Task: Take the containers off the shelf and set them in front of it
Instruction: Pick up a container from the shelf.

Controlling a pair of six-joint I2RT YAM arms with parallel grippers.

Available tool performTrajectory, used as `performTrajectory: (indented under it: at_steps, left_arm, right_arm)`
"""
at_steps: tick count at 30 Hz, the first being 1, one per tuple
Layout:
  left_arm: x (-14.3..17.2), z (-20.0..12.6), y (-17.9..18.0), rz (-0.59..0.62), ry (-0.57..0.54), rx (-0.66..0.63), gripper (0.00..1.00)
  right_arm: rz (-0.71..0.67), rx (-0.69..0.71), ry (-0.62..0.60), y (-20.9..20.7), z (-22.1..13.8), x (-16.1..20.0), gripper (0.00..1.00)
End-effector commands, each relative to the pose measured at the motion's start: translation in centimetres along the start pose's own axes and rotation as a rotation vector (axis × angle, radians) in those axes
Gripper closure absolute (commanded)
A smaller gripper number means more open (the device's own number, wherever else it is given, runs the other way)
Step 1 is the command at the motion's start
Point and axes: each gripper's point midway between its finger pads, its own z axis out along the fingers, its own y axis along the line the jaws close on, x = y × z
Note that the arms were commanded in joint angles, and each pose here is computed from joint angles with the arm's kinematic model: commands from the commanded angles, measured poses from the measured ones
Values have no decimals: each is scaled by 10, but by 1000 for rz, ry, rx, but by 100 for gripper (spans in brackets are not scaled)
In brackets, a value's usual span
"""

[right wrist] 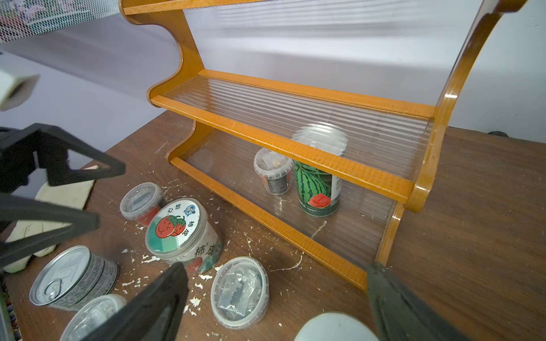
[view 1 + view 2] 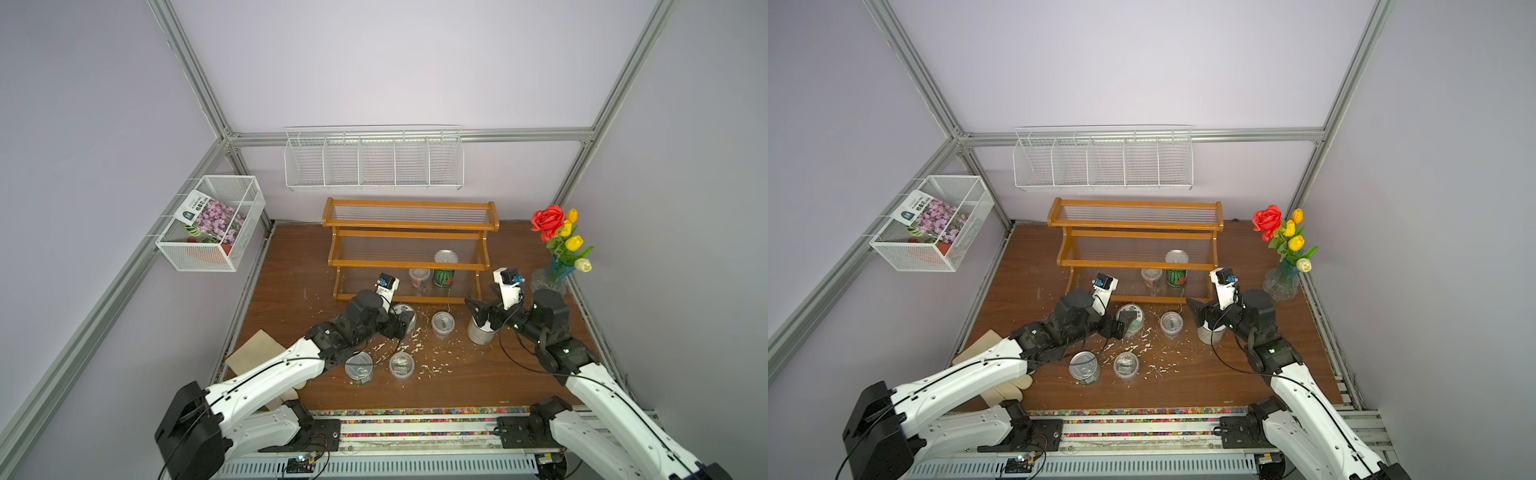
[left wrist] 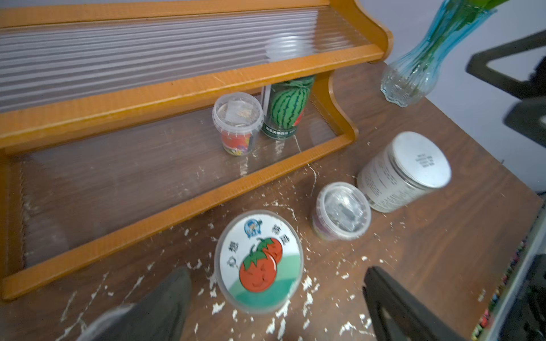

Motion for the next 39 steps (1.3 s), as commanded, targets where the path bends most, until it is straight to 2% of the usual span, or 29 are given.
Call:
performTrajectory:
  at_steps: [1, 10, 15, 20, 31, 39]
  left_arm:
    - [-24, 23, -1, 23, -45, 40, 5]
    - [-32, 91, 28, -90, -69, -121, 5]
    - [-37, 119, 35, -62, -49, -157, 4]
    - [-27, 145, 39, -44, -2, -167, 4]
    - [-17, 176, 43, -32, 28, -179, 3]
    - [-19, 192, 49, -41, 23, -195, 3]
  right_arm:
    - [9, 18, -14, -4, -2, 2, 3]
    - [-11, 103, -22, -17, -6, -1, 3]
    - [-12, 120, -19, -20, -6, 0, 3]
    - [-15, 122, -22, -20, -8, 0, 3]
    - [0, 58, -22, -11, 1, 0, 3]
    - [8, 62, -23, -13, 3, 2, 3]
